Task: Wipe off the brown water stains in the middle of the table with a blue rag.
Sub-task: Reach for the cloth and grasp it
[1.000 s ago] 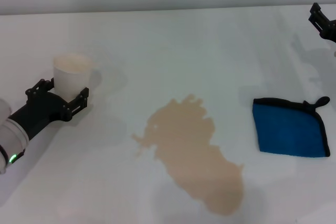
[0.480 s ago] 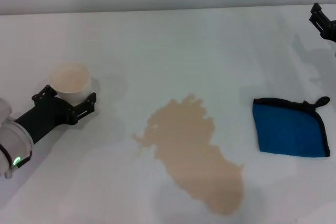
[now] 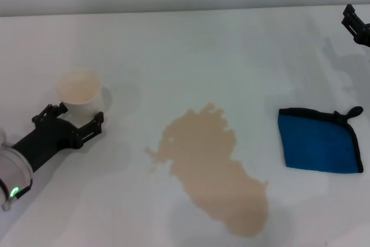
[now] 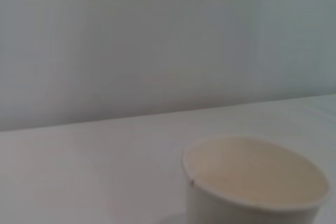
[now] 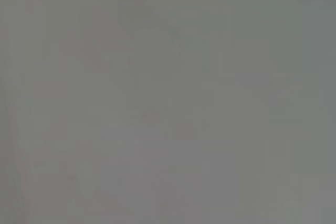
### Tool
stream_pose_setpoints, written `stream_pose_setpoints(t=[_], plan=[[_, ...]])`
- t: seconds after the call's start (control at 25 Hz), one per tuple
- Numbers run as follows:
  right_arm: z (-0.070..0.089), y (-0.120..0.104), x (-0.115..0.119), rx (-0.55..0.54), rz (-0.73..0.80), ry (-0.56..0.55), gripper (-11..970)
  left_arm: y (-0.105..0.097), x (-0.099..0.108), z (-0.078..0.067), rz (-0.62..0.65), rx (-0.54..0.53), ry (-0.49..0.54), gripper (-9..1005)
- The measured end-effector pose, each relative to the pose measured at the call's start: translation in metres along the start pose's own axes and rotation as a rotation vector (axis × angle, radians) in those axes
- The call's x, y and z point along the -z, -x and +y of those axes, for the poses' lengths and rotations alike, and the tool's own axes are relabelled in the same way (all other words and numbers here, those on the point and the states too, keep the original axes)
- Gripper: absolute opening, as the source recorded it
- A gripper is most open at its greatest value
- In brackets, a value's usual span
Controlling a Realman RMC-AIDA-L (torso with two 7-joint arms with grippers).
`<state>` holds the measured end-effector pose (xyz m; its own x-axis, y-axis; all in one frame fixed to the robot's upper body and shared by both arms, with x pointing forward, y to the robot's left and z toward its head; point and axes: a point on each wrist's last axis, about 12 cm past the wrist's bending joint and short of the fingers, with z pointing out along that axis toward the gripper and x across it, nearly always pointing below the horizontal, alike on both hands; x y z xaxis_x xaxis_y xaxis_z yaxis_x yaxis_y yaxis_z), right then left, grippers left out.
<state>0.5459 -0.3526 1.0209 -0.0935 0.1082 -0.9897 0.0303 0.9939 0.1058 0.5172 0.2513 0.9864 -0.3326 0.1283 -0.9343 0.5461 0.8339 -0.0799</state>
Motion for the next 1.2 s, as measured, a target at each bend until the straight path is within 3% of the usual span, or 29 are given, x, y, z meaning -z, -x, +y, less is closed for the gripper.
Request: stream_pose_setpoints(t=[0.36, 0.64, 1.0, 1.2], plan=[[-0.002, 0.002, 0.001, 0.004, -0.014, 0.0, 863, -0.014, 0.02, -0.003, -0.029, 0.057, 0.016, 890], [-0.002, 0.003, 0.0, 0.005, -0.017, 0.001, 863, -0.013, 0.048, -0.007, -0.213, 0.145, 0.02, 891], [-0.005, 0.009, -0.007, -0.04, -0.015, 0.006, 862, -0.022, 0.094, -0.001, -0.406, 0.277, 0.168, 886], [-0.003, 0.019, -0.025, -0.087, 0.098, 0.113, 862, -0.026, 0.111, 0.006, -0.483, 0.349, 0.242, 886]])
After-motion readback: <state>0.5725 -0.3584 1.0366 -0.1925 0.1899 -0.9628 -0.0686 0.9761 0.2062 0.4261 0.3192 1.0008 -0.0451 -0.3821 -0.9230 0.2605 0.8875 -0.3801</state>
